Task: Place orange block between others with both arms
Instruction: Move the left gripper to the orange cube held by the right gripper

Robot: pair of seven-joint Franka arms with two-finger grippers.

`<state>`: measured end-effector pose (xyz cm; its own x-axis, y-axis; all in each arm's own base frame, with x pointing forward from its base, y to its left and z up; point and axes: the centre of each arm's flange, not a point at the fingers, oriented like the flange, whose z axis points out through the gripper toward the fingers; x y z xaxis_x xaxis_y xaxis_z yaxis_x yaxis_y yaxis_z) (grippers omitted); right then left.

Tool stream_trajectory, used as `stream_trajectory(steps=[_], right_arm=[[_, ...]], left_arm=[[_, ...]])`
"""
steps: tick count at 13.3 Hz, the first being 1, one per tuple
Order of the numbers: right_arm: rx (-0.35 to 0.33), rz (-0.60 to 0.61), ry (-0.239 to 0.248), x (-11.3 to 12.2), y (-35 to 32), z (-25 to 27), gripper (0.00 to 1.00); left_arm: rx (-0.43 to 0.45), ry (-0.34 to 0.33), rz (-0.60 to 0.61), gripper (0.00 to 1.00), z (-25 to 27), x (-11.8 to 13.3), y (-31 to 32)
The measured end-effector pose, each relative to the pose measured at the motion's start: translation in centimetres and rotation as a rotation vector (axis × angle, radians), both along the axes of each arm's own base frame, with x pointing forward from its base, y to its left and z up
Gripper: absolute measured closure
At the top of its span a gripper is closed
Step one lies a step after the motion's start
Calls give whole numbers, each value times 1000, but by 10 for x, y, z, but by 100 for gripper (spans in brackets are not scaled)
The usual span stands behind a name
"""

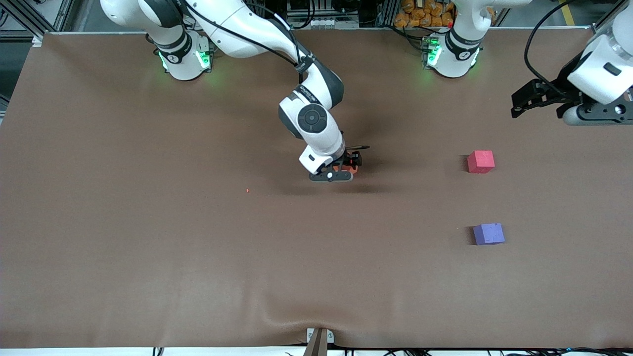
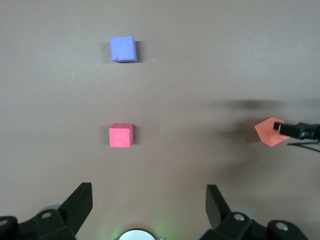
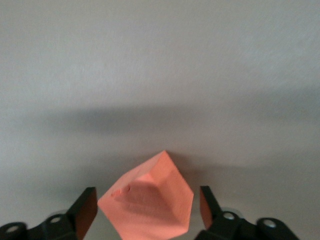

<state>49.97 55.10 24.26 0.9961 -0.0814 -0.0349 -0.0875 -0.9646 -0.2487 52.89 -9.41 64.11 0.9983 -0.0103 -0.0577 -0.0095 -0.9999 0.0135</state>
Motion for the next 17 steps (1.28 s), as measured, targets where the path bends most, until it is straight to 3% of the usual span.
stream_trajectory(steps=[2, 8, 11, 13, 15, 17], right_arm=[[3, -35, -2, 24, -20, 17, 0], [-23, -3, 82, 79, -120, 132, 0], [-41, -46, 139, 99, -199, 195, 0], [-99, -54, 145, 105, -253, 234, 0], [-167, -36, 135, 95, -294, 278, 0], [-171, -5, 133, 78, -329, 325, 0]], left_arm=[[3, 9, -7, 0, -5, 0, -16], [27, 58, 43, 0, -38, -1, -102], [36, 60, 94, 0, -64, 2, -162], [31, 45, 121, 0, -88, 5, -203], [30, 43, 142, 0, -116, 6, -236], [30, 45, 157, 0, -147, 8, -264]])
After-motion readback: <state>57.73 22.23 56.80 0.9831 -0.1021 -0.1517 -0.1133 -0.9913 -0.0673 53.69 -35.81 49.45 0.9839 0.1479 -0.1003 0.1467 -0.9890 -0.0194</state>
